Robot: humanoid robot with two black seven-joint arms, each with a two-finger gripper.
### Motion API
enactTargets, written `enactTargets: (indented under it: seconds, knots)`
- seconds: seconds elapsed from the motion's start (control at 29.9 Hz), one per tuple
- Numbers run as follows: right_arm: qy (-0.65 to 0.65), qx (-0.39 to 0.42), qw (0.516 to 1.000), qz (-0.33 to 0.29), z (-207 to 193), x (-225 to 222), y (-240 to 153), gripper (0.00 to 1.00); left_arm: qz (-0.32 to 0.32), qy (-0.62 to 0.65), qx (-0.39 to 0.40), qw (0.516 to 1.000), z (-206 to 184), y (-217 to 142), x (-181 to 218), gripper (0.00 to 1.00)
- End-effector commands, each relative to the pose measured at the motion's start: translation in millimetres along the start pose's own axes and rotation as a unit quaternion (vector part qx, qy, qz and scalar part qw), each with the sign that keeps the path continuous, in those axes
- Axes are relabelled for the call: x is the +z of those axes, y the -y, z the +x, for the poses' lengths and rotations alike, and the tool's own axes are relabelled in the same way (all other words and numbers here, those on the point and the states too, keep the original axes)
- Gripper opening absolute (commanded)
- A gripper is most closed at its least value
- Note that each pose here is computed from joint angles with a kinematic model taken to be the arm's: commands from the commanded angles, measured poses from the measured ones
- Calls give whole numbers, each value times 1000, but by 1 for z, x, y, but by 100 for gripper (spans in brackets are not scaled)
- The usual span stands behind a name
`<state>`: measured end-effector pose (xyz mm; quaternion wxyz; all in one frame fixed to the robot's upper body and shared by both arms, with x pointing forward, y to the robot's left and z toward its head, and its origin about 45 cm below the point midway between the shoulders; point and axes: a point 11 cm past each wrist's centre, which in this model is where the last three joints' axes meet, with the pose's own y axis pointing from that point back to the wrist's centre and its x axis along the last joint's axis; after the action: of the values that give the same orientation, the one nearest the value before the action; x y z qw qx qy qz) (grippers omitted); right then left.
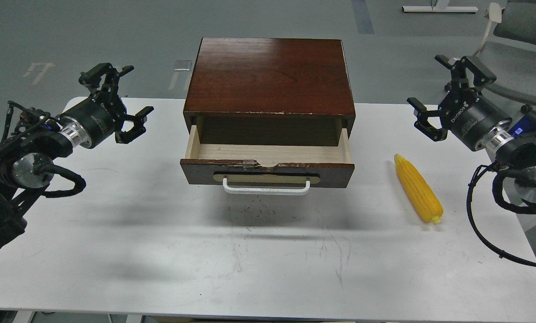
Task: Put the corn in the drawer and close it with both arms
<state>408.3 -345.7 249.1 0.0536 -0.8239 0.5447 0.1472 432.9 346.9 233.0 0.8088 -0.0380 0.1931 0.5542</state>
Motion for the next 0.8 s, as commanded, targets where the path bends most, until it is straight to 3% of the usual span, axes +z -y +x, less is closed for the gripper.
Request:
enactTargets:
  seconds: [0.0,0.07,0.17,0.27,0.4,0.57,0.67,0.77]
  knots:
    - [-8,8,1000,-4,2,1,0,100,-1,0,0,1000,0,0,1,98]
    - [-17,15,1000,-5,2,1,0,100,0,1,0,1000,0,0,0,98]
    - [-135,51,989,-28,11,0,-5,100,-2,1,2,1000,1,0,1,98]
    - [-307,43,949,-57,15,-4,-17,100,-2,3,4,1000,2,-1,1,98]
    - [-511,25,852,-116,35,1,-35,100,-4,2,7,1000,3,-1,1,98]
    - [-508,32,850,-136,47,-9,-51,100,-7,-1,11,1000,0,2,-1,98]
    - [-442,80,888,-104,56,-36,-51,100,-9,-4,11,1000,-2,4,-2,98]
    - [-394,71,911,-97,59,-41,-53,100,-12,-6,12,1000,-5,6,-1,98]
